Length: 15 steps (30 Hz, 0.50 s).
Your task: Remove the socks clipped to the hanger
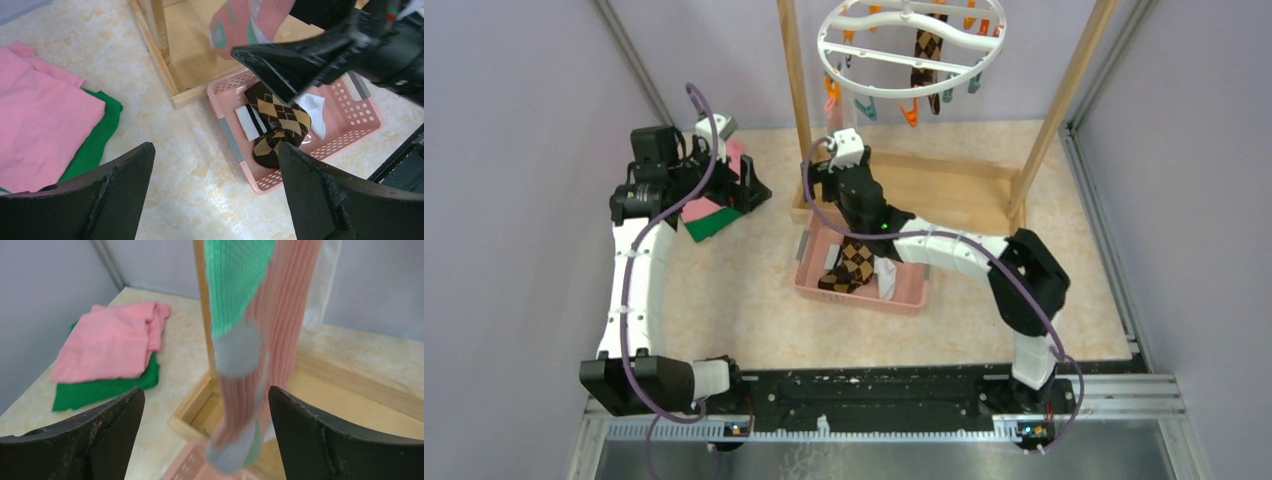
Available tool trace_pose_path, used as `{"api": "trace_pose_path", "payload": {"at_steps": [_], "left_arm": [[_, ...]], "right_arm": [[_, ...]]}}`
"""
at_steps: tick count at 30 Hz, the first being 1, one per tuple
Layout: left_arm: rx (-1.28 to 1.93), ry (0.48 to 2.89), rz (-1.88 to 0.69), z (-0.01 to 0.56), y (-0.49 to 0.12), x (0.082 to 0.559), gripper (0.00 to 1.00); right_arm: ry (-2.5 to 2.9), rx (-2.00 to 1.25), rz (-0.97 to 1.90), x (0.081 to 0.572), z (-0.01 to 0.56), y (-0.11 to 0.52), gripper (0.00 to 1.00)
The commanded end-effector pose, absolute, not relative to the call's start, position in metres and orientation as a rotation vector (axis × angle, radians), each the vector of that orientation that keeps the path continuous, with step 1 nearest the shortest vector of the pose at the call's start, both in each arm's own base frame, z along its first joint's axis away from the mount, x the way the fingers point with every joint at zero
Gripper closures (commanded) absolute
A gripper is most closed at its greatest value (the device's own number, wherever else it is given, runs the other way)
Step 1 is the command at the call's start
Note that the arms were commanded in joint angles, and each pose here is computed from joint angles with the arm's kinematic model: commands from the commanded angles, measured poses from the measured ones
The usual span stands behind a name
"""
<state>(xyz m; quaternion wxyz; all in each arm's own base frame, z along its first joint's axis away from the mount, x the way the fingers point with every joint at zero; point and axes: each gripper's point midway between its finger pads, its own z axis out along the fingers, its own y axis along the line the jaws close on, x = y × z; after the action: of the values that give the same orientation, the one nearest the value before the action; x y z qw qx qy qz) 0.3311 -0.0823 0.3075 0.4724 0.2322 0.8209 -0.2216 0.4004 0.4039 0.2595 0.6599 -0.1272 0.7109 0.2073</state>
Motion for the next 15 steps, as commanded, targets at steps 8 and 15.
{"api": "trace_pose_path", "payload": {"at_steps": [8,15], "left_arm": [[0.577,1.924,-0.615,0.331,-0.082,0.324,0.01],[0.603,1.86,-0.681,0.332,-0.093,0.317,0.15]], "right_arm": [[1.448,-0.087,0.388,0.42,0.333,0.379,0.88],[1.454,-0.12,0.622,0.383,0.351,0.35,1.0]]}}
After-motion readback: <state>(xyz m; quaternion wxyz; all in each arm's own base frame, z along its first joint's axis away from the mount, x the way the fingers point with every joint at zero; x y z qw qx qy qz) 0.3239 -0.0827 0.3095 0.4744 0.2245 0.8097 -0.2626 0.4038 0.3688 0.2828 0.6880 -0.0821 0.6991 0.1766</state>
